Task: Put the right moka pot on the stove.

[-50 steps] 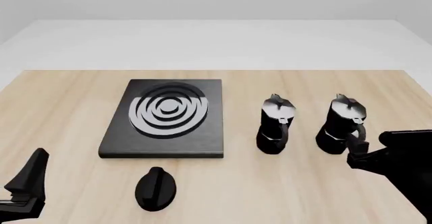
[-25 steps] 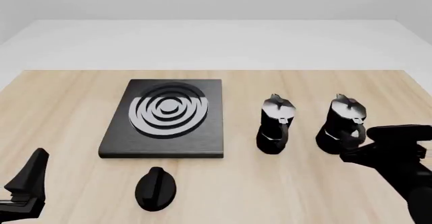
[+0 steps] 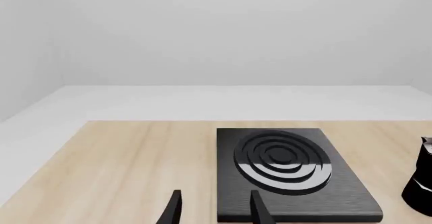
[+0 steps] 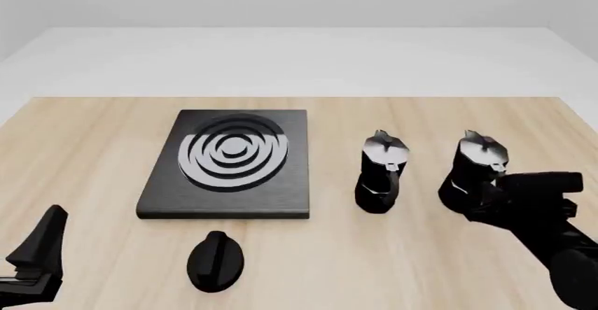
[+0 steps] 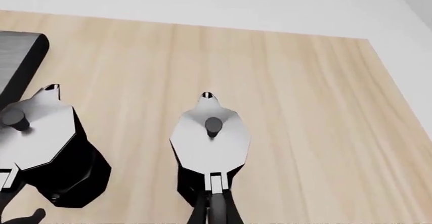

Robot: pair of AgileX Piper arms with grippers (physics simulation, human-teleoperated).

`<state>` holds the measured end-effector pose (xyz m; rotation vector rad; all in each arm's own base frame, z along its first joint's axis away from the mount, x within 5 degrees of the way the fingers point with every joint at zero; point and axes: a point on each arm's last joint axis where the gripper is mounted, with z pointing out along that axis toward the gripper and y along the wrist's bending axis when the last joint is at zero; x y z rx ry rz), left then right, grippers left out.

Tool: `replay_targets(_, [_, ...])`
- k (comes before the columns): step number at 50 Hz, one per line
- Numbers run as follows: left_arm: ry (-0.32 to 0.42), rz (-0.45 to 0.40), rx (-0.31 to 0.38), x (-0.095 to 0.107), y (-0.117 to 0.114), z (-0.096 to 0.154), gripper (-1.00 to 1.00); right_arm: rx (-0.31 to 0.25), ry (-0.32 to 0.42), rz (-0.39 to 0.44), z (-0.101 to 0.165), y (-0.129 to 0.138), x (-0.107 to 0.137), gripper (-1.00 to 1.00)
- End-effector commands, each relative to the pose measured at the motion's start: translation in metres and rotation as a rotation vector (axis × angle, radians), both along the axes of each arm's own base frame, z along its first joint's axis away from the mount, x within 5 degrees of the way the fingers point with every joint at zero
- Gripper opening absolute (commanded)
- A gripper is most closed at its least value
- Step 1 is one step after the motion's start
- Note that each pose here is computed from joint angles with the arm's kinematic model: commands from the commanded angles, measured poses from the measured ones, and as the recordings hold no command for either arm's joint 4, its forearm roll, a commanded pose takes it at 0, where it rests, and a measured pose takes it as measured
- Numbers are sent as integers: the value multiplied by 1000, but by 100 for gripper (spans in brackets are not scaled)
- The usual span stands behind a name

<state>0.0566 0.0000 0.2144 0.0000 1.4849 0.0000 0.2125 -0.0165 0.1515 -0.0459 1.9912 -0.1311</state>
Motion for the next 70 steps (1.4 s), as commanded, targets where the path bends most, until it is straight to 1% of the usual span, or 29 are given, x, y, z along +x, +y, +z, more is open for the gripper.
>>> replay_targets(1, [0,0,0,0,0,0,100,2,-13,-11,0,-2,-6,-100])
replay_targets(3, [0,0,0,0,0,0,100,1,-20,-10,0,-1,-7,-100])
replay_targets(4, [0,0,0,0,0,0,100,44,-53,-32,8,-2,-11,-100])
replay_targets(5, [0,0,0,0,0,0,100,66,-70,-29,17,1,-13,-100])
replay_targets(8, [0,0,0,0,0,0,100,55,-71,-34,20,-1,-12,-100])
replay_targets(10, [0,0,0,0,0,0,100,62,-85,-48,27,-3,-14,-100])
replay_targets(13, [0,0,0,0,0,0,100,50,-92,-43,33,-3,-12,-100])
replay_targets(21, [0,0,0,0,0,0,100,42,-124,-34,54,-2,-11,-100])
replay_targets(27, [0,0,0,0,0,0,100,32,-132,-23,60,-1,-11,-100])
replay_targets(34, [0,0,0,0,0,0,100,27,-135,-14,61,0,-10,-100])
replay_targets(41, [0,0,0,0,0,0,100,22,-154,4,74,4,-10,-100])
replay_targets(48, [0,0,0,0,0,0,100,19,-201,23,102,8,-14,-100])
replay_targets(52, [0,0,0,0,0,0,100,20,-218,30,113,9,-16,-100])
replay_targets(53, [0,0,0,0,0,0,100,33,-232,44,121,12,-17,-100])
replay_targets(54, [0,0,0,0,0,0,100,33,-232,44,121,12,-17,-100])
replay_targets(56, [0,0,0,0,0,0,100,62,-239,52,126,16,-17,-100])
replay_targets(57, [0,0,0,0,0,0,100,66,-242,52,129,16,-18,-100])
replay_targets(62, [0,0,0,0,0,0,100,71,-260,69,143,19,-17,-100])
replay_targets(64, [0,0,0,0,0,0,100,82,-269,73,150,21,-18,-100])
replay_targets(70, [0,0,0,0,0,0,100,76,-301,101,172,25,-18,-100])
